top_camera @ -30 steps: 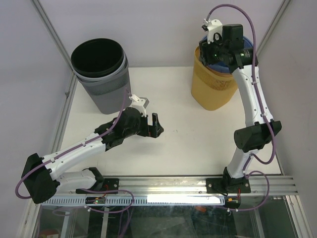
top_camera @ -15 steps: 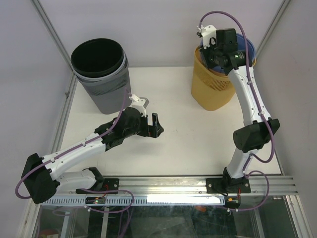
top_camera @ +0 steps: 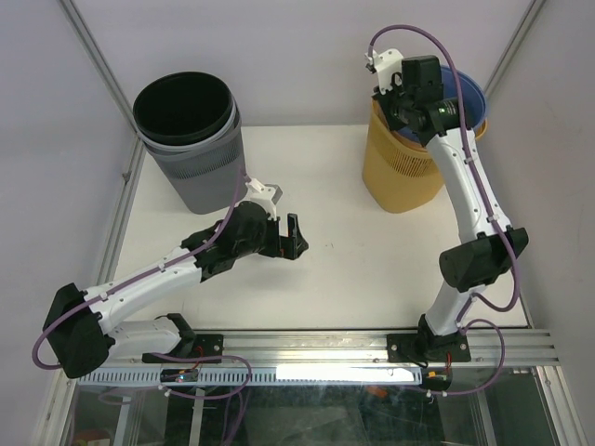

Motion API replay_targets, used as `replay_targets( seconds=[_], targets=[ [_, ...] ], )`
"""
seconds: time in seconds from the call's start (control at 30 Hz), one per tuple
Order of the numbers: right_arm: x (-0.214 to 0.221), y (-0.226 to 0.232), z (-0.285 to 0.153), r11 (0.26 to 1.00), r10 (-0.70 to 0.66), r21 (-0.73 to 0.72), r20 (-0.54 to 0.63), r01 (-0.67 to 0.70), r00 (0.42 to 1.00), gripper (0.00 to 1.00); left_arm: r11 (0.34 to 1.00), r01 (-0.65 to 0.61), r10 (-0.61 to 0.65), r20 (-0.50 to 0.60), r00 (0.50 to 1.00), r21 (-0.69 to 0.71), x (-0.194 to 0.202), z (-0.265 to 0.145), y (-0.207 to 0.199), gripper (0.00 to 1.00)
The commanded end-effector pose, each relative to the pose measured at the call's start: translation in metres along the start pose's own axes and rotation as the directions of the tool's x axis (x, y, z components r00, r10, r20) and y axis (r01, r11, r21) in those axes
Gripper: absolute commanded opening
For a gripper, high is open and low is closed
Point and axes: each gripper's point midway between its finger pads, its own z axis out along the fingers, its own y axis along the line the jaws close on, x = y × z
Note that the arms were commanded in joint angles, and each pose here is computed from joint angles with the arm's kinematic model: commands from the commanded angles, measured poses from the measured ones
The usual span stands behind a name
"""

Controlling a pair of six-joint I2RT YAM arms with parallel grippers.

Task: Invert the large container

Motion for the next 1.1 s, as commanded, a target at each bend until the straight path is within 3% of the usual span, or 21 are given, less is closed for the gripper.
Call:
replay_targets(
  seconds=[0.0, 0.2, 0.43, 0.77, 0.87, 1.07],
  targets=[
    [-0.072, -0.041, -0.077, 0.981, -0.039, 0.195, 0.276, -0.016, 0.96, 0.0, 0.997, 0.01, -0.013, 0.035, 0.999, 0.07, -0.015, -0.001, -0.02, 0.99],
    [-0.101, -0.044, -0.117, 0.969, -0.079, 0.245, 0.374, -0.016, 0.924, 0.0, 0.997, 0.008, -0.01, 0.03, 0.999, 0.075, -0.015, 0.002, -0.021, 0.99],
    [-0.109, -0.038, -0.134, 0.955, -0.147, 0.296, 0.375, 0.032, 0.915, 0.0, 0.993, 0.001, -0.006, 0.041, 0.999, 0.114, -0.025, 0.001, -0.033, 0.99],
    [-0.099, -0.029, -0.127, 0.958, -0.13, 0.285, 0.365, 0.022, 0.922, 0.0, 0.957, 0.018, -0.107, 0.292, 0.95, 0.291, -0.162, -0.026, -0.12, 0.99],
    [-0.097, -0.025, -0.129, 0.961, -0.122, 0.277, 0.368, 0.016, 0.922, 0.0, 0.931, 0.046, -0.162, 0.298, 0.941, 0.361, -0.196, -0.022, -0.143, 0.99],
    [-0.098, -0.022, -0.146, 0.962, -0.114, 0.271, 0.396, 0.003, 0.911, 0.0, 0.873, 0.099, -0.237, 0.237, 0.942, 0.477, -0.221, 0.008, -0.171, 0.94]
  ],
)
